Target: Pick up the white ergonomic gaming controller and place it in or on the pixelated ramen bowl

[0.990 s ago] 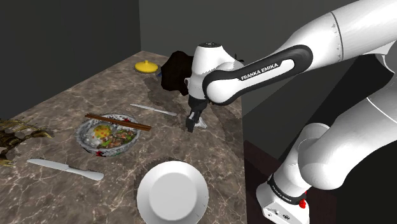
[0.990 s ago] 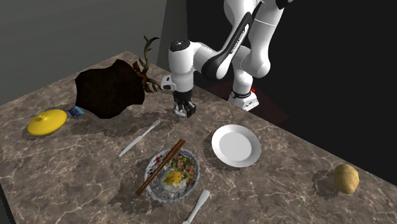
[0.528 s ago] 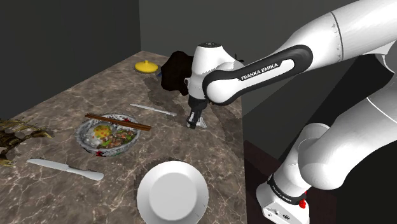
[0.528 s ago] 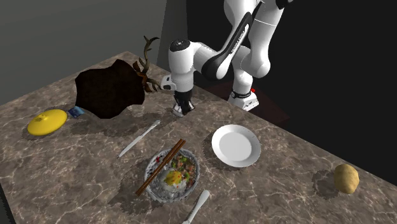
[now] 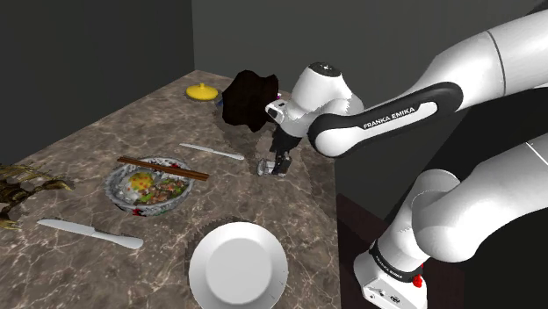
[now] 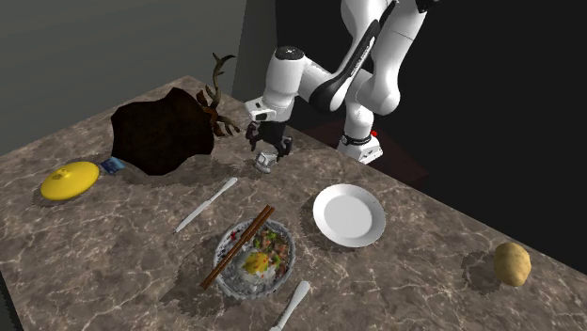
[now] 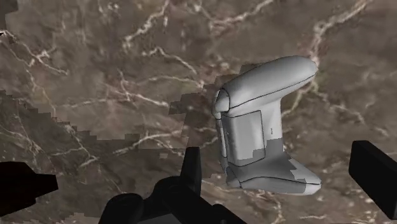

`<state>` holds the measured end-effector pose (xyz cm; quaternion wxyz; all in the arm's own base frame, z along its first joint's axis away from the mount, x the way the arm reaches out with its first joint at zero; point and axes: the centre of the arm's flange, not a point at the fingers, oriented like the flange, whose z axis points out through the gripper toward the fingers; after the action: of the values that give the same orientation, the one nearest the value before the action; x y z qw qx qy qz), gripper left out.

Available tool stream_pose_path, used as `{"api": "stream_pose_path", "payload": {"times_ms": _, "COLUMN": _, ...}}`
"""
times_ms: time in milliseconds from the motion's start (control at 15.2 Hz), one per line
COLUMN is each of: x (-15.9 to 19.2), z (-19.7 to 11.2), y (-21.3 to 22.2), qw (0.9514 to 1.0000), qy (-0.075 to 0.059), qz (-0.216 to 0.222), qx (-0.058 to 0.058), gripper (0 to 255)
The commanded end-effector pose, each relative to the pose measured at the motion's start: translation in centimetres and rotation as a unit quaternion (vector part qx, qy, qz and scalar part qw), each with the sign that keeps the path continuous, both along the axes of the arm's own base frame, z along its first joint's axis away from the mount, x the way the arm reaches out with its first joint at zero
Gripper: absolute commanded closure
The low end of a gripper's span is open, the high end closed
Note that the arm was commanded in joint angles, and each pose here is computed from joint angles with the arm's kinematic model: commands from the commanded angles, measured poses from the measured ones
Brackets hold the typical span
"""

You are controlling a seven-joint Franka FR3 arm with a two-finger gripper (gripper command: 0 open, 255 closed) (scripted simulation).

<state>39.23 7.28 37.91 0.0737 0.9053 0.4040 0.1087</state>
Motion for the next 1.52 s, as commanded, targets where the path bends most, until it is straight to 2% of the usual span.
{"api": "stream_pose_path", "payload": {"times_ms": 0, "x": 0.0, "z": -0.4, "y": -0.5, "qw": 0.9986, "qy": -0.019, "qz": 0.047, "qx": -0.011, "gripper": 0}}
{"api": "stream_pose_path", "payload": {"times_ms": 396, "x": 1.0, "z": -3.7, "y": -0.7, "qw": 0.9986, "qy": -0.019, "qz": 0.047, "qx": -0.011, "gripper": 0}}
{"api": "stream_pose_path", "payload": {"times_ms": 924, "x": 1.0, "z": -3.7, "y": -0.7, "qw": 0.9986, "qy": -0.019, "qz": 0.047, "qx": -0.011, "gripper": 0}}
{"api": "stream_pose_path", "payload": {"times_ms": 990, "x": 1.0, "z": -3.7, "y": -0.7, "qw": 0.9986, "qy": -0.019, "qz": 0.047, "qx": -0.011, "gripper": 255}}
{"api": "stream_pose_path", "payload": {"times_ms": 1452, "x": 1.0, "z": -3.7, "y": -0.7, "qw": 0.9986, "qy": -0.019, "qz": 0.047, "qx": -0.011, "gripper": 255}}
